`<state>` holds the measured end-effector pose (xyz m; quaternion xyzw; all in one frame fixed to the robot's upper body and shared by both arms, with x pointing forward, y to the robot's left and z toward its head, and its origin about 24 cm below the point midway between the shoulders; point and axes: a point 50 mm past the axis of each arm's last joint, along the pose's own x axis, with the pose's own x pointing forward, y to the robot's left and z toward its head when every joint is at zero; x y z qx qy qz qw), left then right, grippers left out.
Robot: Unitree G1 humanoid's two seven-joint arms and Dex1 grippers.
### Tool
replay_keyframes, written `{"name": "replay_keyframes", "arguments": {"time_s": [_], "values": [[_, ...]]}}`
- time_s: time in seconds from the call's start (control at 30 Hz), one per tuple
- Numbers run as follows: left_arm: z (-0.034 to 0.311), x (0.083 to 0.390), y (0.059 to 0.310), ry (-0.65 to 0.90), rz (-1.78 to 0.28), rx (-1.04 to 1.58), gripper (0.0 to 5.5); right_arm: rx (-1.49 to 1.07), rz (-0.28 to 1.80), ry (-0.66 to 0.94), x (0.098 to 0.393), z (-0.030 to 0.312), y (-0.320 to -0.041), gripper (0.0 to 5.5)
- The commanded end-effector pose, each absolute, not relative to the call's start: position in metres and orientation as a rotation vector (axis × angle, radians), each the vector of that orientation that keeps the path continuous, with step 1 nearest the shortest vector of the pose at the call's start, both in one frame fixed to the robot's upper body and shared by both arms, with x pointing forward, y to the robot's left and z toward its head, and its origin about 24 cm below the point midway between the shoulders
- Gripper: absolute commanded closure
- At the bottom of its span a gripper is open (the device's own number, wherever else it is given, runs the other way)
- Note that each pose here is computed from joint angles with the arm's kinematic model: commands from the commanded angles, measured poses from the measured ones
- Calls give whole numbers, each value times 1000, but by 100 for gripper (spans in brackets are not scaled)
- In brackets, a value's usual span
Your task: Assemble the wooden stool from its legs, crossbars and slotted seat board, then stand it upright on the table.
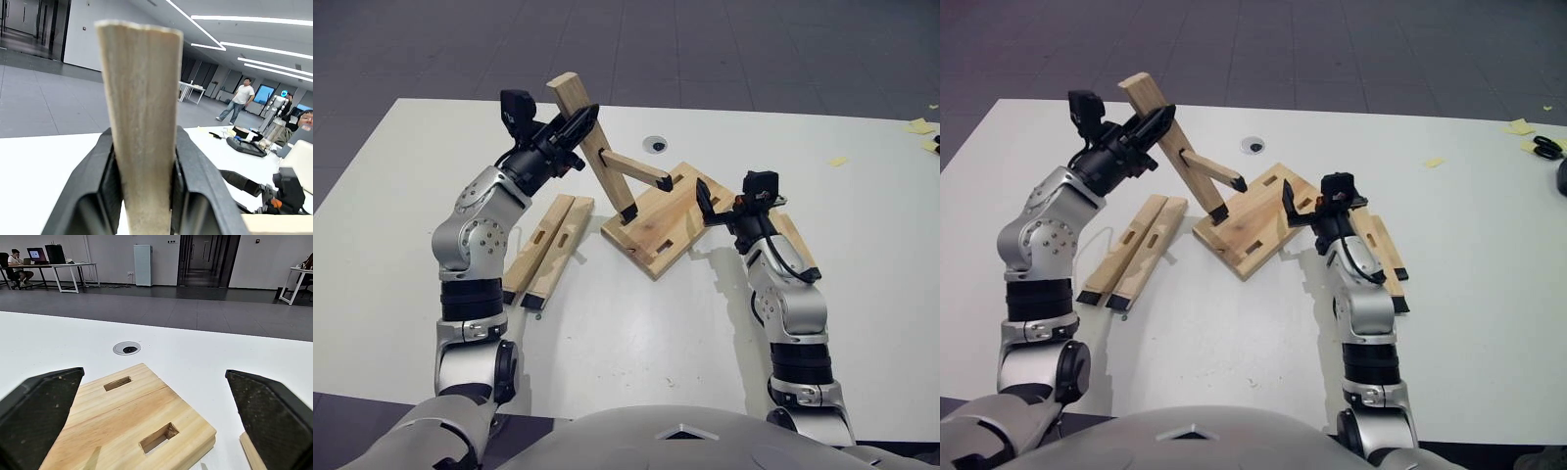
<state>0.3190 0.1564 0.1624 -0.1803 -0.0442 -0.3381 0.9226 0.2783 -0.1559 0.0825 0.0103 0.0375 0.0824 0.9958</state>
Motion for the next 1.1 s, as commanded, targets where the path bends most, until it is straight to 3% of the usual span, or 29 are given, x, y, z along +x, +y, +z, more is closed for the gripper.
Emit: {"name": "replay_keyframes", "arguments": {"time_s": [0.03, 0.7, 1.1], "values": [[159, 320, 153, -72, -698, -332, 447, 25, 164, 73, 278, 83, -154, 10], [157, 323, 159, -71, -686, -265, 447, 28, 155, 66, 279, 84, -155, 10], [112, 293, 145, 66, -725, -183, 447, 21, 155, 60, 279, 85, -156, 10]]}}
